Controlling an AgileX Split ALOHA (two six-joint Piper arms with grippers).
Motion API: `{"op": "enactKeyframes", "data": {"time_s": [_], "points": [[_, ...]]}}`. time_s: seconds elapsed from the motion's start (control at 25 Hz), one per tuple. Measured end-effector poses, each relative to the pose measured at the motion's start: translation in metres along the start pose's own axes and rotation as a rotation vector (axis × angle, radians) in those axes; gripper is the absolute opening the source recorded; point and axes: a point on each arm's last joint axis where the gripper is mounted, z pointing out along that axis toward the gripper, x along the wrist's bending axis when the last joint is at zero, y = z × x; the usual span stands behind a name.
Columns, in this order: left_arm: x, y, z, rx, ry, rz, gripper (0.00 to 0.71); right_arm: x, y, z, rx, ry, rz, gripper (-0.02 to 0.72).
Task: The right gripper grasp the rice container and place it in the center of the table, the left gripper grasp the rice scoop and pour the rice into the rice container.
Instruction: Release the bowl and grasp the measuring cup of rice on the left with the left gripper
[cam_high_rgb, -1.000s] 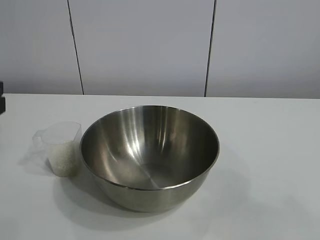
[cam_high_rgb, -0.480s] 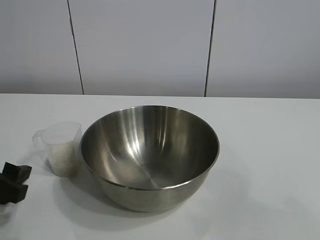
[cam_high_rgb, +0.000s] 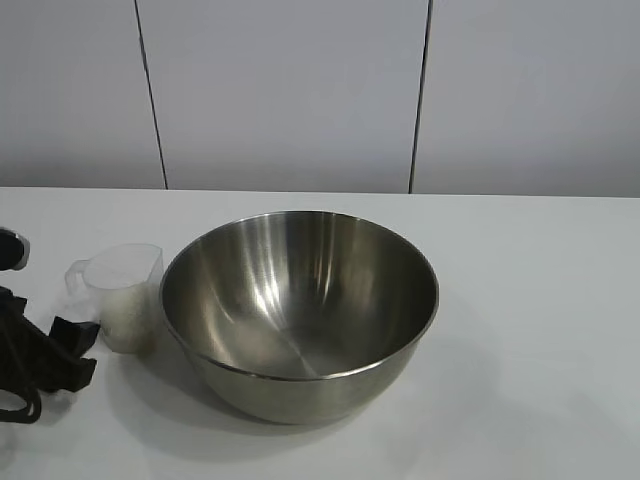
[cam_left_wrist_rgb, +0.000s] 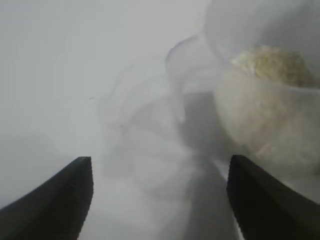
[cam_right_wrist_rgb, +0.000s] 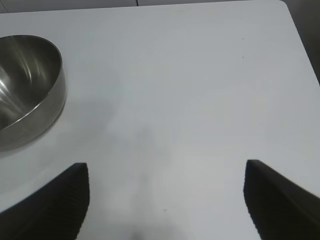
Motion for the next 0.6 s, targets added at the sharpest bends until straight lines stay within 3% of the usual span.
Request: {"op": "enactKeyframes", "data": {"time_s": [0.24,0.6], "points": [[0.015,0.004,0.008,-0.022,0.039,-0.014,0.537,0.000,0.000,0.000,0.000,0.000,0.000,0.577],[0.015,0.007,0.013,-0.066,-0.062,0.013,0.537,0.000,0.000,0.000,0.000,0.000,0.000,0.577]]}}
